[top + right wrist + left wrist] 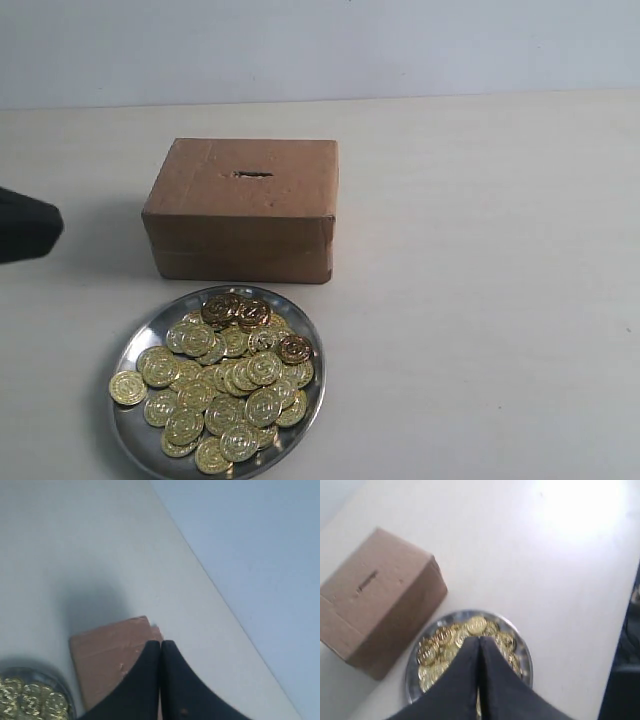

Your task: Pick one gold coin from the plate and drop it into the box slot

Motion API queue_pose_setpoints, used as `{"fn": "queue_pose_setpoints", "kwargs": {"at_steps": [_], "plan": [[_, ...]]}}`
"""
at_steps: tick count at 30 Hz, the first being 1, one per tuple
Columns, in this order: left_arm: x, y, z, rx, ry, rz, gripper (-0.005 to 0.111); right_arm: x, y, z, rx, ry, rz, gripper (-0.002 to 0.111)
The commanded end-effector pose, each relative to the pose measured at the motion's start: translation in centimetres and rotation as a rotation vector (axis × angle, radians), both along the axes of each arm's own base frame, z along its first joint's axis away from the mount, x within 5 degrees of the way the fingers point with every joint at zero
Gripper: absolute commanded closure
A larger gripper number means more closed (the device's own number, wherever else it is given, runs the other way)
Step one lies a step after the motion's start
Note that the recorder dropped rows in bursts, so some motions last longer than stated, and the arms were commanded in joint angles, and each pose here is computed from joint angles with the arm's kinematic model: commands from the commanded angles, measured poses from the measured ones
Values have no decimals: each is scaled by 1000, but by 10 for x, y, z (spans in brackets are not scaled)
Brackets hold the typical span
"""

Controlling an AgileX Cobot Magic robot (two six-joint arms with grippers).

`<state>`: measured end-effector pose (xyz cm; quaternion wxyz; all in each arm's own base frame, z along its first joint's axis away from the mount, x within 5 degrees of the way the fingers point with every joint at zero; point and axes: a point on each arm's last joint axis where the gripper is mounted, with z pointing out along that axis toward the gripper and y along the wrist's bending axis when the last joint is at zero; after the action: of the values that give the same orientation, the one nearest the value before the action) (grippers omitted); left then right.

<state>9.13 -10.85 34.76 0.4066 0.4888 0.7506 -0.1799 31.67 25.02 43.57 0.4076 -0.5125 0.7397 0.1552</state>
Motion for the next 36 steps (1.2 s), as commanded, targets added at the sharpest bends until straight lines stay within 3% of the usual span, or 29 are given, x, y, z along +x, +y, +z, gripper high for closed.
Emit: {"fn": "queue_pose_setpoints", "kwargs": {"at_steps": [1,4,8,11,14,21,31,34,36], "plan": [[-15,15,0,-207,-82,81,107,-45,-21,45,122,20,54,108],[-22,25,-11,-292,-89,129,107,-68,-30,53,183,46,76,108],[-31,35,-28,-353,-92,164,107,-89,-44,36,214,86,48,108],[-35,40,-39,-405,-82,195,107,-104,-58,10,253,89,-22,108],[-36,43,-49,-456,-74,227,107,-125,-77,-25,389,94,-134,108],[-29,44,-76,-599,-49,328,107,-184,-144,-115,600,11,-412,108],[-24,52,-140,-669,-47,440,107,-244,-198,-183,706,-114,-490,108],[-23,54,-141,-730,-59,461,107,-253,-206,-199,750,-128,-508,108],[-24,53,-142,-711,-64,453,107,-258,-209,-211,761,-137,-504,108]]}}
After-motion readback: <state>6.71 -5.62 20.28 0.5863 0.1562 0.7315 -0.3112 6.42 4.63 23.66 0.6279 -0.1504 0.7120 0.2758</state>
